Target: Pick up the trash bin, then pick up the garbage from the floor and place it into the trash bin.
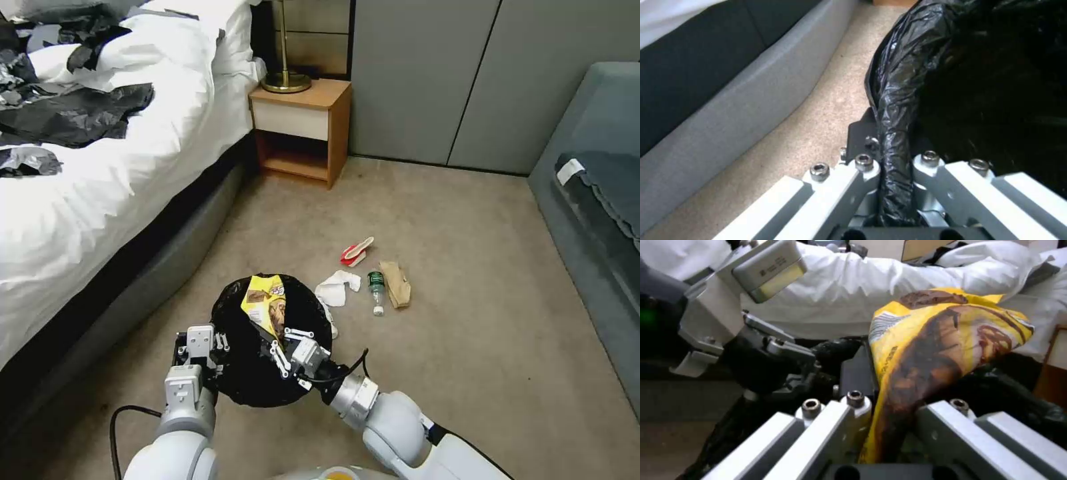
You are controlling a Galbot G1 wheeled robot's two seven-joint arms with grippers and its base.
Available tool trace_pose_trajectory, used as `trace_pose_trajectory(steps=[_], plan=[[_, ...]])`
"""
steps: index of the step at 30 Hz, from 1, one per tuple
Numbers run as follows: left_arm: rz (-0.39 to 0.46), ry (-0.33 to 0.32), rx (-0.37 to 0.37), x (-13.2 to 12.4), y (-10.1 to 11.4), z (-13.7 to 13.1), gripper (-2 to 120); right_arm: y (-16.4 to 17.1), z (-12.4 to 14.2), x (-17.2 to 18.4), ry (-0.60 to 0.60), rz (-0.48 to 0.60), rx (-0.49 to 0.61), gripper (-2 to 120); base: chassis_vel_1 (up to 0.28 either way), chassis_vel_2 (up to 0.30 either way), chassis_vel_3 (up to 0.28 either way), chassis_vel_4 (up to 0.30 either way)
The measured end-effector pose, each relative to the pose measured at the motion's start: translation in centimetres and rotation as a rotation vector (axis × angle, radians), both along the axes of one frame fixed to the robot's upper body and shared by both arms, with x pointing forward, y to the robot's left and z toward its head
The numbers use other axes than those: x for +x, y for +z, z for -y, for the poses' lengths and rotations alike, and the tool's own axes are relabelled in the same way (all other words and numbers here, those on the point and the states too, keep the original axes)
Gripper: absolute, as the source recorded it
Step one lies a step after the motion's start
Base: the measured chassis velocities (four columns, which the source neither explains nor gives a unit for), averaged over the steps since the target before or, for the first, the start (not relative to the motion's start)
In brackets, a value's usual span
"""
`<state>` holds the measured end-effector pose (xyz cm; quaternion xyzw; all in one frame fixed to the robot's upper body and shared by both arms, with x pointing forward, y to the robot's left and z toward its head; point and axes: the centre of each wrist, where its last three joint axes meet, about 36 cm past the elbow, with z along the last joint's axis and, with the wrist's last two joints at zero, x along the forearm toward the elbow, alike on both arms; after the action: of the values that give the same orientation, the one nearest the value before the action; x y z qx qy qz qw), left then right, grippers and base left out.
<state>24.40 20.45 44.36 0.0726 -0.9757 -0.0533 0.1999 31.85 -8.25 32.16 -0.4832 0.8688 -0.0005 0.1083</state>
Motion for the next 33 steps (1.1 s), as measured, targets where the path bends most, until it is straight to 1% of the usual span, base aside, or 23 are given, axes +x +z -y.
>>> trace_pose_trajectory(steps=[2, 4, 5, 6, 8, 10, 11, 15, 16, 19, 20, 22, 23, 25, 26, 29, 33], plan=[[0.001, 0.000, -0.001, 0.0, 0.0, 0.0, 1, -0.2, -0.1, -0.1, 0.002, -0.002, -0.003, 0, 0.000, 0.000, 0.000, 0.000], [0.001, 0.000, -0.001, 0.0, 0.0, 0.0, 1, -0.4, -0.1, -0.2, 0.004, -0.004, -0.010, 6, 0.000, 0.000, 0.000, 0.000], [0.002, 0.000, -0.001, 0.0, 0.1, 0.0, 1, -0.5, -0.1, -0.2, 0.005, -0.005, -0.012, 10, 0.000, 0.000, 0.000, 0.000], [0.002, 0.000, -0.001, 0.0, 0.1, 0.0, 1, -0.5, -0.1, -0.2, 0.005, -0.005, -0.012, 10, 0.000, 0.000, 0.000, 0.000], [0.003, 0.000, -0.001, 0.0, 0.1, 0.0, 1, -0.5, -0.1, -0.2, 0.005, -0.005, -0.013, 15, 0.000, 0.000, 0.000, 0.000], [0.003, 0.000, -0.001, 0.0, 0.1, 0.0, 1, -0.5, -0.1, -0.1, 0.006, -0.003, -0.013, 30, 0.000, 0.000, 0.000, 0.000], [0.003, 0.000, -0.001, 0.0, 0.1, 0.0, 1, -0.5, -0.1, -0.1, 0.006, -0.003, -0.013, 30, 0.000, 0.000, 0.000, 0.000], [0.007, 0.001, -0.002, 0.1, 0.2, 0.0, 1, -0.5, 0.0, -0.2, 0.006, -0.005, -0.016, 47, 0.000, 0.000, 0.000, 0.000], [0.007, 0.001, -0.002, 0.1, 0.2, 0.0, 1, -0.5, 0.0, -0.2, 0.006, -0.005, -0.016, 47, 0.000, 0.000, 0.000, 0.000], [0.008, 0.000, -0.003, 0.1, 0.2, 0.0, 1, -0.6, 0.2, -0.1, 0.004, -0.005, -0.021, 62, 0.000, 0.000, 0.000, 0.000], [0.008, 0.000, -0.003, 0.1, 0.2, 0.0, 1, -0.6, 0.2, -0.1, 0.004, -0.005, -0.021, 62, 0.000, 0.000, 0.000, 0.000], [0.007, -0.001, -0.003, 0.1, 0.2, 0.0, 1, -0.6, 0.3, -0.1, 0.003, -0.005, -0.022, 72, 0.000, 0.000, 0.000, 0.000], [0.007, -0.001, -0.003, 0.1, 0.2, 0.0, 1, -0.6, 0.3, -0.1, 0.003, -0.005, -0.022, 72, 0.000, 0.000, 0.000, 0.000], [0.007, -0.002, -0.003, 0.1, 0.2, 0.0, 1, -0.6, 0.5, 0.0, -0.001, -0.004, -0.023, 84, 0.000, 0.000, 0.000, 0.000], [0.007, -0.002, -0.003, 0.1, 0.2, 0.0, 1, -0.6, 0.5, 0.0, -0.001, -0.004, -0.023, 84, 0.000, 0.000, 0.000, 0.000], [0.006, -0.003, -0.003, 0.1, 0.2, -0.1, 1, -0.4, 0.8, 0.0, -0.004, 0.001, -0.025, 97, 0.000, 0.000, 0.000, 0.000], [0.005, -0.002, -0.001, 0.1, 0.1, -0.1, 1, 0.7, 1.2, 0.2, -0.009, 0.023, -0.015, 100, 0.000, 0.000, 0.000, 0.000]])
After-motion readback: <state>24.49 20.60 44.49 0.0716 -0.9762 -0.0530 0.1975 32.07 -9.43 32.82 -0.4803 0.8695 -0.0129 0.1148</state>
